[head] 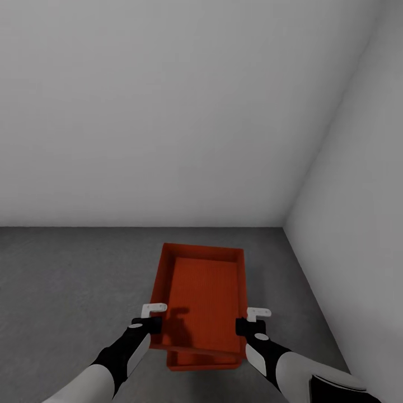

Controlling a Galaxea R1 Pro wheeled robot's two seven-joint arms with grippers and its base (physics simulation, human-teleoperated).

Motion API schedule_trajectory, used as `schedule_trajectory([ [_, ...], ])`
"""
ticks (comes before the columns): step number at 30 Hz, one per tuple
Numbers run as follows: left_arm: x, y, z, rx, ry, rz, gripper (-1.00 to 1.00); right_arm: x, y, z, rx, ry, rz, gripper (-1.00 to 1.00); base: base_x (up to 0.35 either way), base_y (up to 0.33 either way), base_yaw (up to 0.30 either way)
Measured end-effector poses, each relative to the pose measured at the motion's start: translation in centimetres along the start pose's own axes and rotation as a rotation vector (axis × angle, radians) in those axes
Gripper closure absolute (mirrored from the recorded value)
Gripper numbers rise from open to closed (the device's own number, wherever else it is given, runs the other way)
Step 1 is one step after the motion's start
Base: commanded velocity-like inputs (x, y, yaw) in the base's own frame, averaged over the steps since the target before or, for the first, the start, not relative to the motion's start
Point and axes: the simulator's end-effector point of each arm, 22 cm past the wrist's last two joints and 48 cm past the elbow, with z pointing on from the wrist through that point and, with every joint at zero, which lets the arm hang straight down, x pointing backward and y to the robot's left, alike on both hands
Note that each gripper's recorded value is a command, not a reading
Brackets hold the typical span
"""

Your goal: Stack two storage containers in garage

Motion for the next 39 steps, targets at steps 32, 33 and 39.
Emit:
schedule_trajectory([
  [32, 0.03, 0.02, 0.01, -0.001, 0.000, 0.004, 1.00, 0.02, 0.02, -0.01, 0.001, -0.001, 0.000, 1.00, 0.000, -0.003, 0.107],
  [33, 0.04, 0.03, 0.01, -0.001, 0.000, 0.004, 1.00, 0.03, 0.02, -0.02, 0.001, 0.000, 0.000, 1.00, 0.000, -0.137, 0.000],
  [39, 0.03, 0.00, 0.01, 0.000, 0.000, 0.004, 1.00, 0.01, 0.00, -0.01, 0.001, -0.001, 0.000, 1.00, 0.000, -0.231, 0.000],
])
